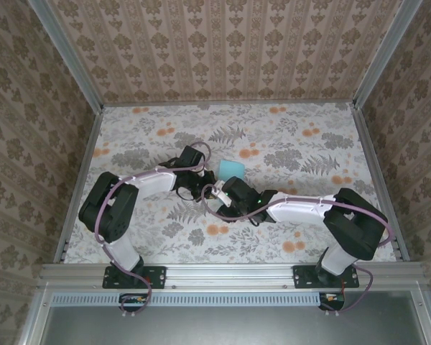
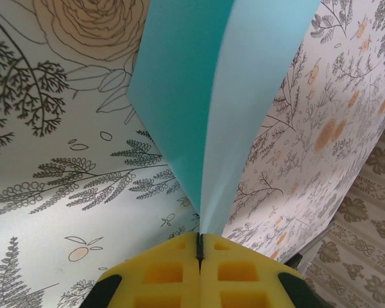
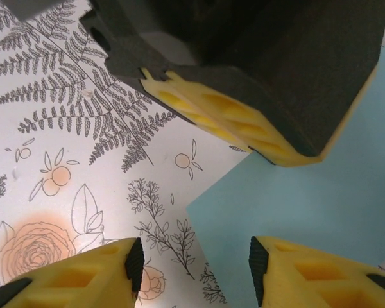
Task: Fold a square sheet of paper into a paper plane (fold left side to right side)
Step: Third fold the triangle at the center of the table.
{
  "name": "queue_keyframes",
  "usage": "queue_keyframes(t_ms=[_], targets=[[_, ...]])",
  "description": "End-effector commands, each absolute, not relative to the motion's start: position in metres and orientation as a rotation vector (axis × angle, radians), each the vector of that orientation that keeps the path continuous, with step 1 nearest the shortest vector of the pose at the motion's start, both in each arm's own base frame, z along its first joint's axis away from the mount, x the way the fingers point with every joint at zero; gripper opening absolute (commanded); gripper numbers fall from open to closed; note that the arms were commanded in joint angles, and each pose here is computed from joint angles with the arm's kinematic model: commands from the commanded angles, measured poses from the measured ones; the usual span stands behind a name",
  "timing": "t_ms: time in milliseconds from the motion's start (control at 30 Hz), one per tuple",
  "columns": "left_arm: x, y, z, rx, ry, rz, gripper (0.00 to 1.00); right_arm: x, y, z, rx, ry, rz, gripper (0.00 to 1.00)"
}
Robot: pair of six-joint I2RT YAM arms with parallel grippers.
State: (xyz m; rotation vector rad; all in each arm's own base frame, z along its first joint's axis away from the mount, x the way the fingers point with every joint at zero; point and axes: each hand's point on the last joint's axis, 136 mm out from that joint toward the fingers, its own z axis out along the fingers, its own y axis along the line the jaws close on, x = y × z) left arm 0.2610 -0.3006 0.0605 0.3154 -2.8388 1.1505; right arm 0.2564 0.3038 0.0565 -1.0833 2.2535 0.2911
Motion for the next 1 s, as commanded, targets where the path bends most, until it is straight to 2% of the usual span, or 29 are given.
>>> queue_keyframes(t_ms=[0,267,400,567,733,967], targets=[[0.256,-0.308,0.062,0.297,-2.806,1.138,0.03,0.269,0.315,0.068,-1.068,2.204,0.282,0.41],[0.255,-0.307,0.061,0.294,-2.798,1.137,0.06,0.27,0.313,0.07,-1.055,2.21,0.311,0.0],[0.256,-0.307,0.062,0.287,-2.801,1.141,0.1,0.27,0.309,0.071,-1.048,2.219,0.343,0.0],[0.26,-0.297,0.072,0.266,-2.835,1.138,0.29,0.268,0.304,0.067,-1.052,2.245,0.379,0.0],[0.263,-0.28,0.084,0.261,-2.864,1.136,0.38,0.27,0.301,0.069,-1.015,2.256,0.432,0.0],[0.285,-0.263,0.094,0.276,-2.896,1.184,0.43,0.272,0.296,0.071,-0.989,2.268,0.479,0.0]])
